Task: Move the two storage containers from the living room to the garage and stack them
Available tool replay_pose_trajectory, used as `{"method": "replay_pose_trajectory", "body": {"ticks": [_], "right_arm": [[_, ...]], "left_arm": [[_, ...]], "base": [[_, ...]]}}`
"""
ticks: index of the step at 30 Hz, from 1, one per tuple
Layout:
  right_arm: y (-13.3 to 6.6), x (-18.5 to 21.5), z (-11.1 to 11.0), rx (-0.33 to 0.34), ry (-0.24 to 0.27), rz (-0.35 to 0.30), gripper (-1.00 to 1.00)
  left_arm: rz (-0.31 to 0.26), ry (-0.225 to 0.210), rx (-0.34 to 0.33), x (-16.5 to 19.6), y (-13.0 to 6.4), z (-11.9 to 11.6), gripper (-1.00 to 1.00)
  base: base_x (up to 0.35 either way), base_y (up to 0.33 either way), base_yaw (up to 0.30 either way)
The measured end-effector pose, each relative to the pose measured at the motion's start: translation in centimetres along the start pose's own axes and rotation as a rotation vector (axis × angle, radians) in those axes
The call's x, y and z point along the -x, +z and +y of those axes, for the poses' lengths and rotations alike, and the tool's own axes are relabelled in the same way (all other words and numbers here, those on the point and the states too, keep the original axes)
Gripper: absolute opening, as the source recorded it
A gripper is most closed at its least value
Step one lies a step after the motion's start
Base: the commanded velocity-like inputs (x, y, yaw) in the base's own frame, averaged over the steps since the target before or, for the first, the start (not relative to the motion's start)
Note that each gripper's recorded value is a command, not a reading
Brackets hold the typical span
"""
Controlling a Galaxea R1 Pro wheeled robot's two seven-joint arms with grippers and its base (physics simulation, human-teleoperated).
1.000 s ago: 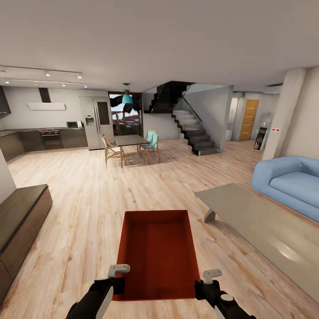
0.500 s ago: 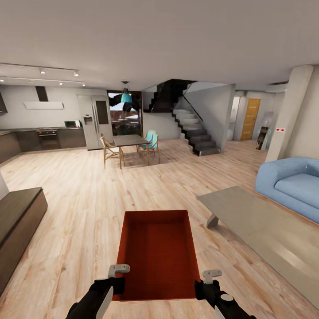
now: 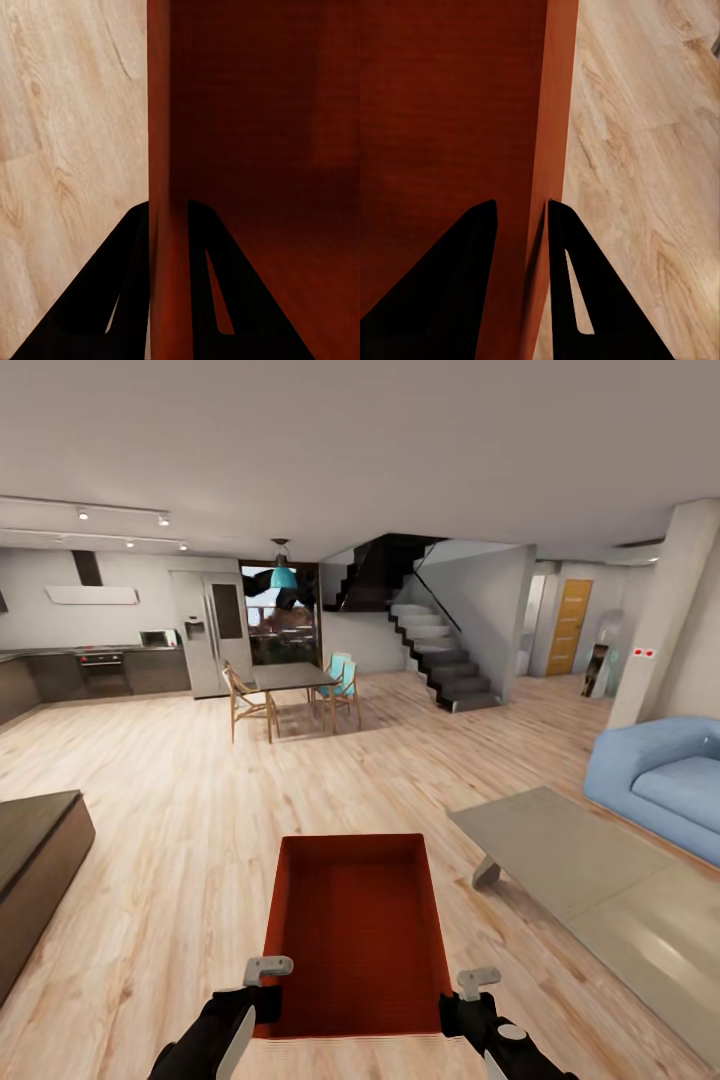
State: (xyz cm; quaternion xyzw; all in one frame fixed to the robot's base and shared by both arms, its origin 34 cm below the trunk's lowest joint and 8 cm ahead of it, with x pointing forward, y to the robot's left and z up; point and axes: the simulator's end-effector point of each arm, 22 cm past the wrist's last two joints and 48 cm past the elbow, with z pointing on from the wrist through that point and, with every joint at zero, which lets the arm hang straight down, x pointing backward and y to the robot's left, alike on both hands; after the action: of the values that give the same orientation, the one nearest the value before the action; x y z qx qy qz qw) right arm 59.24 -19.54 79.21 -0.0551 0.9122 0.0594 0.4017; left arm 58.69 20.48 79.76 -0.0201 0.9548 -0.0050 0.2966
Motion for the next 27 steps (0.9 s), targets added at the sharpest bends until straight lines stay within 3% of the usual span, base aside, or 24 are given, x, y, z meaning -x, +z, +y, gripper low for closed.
{"method": "replay_pose_trajectory", "body": {"ticks": [27], "right_arm": [[0.02, 0.02, 0.06, -0.001, -0.001, 0.000, -1.00]], "left_arm": [[0.000, -0.002, 0.000, -0.02, 0.02, 0.07, -1.00]], "base": [[0.322, 0.000, 0.004]]}}
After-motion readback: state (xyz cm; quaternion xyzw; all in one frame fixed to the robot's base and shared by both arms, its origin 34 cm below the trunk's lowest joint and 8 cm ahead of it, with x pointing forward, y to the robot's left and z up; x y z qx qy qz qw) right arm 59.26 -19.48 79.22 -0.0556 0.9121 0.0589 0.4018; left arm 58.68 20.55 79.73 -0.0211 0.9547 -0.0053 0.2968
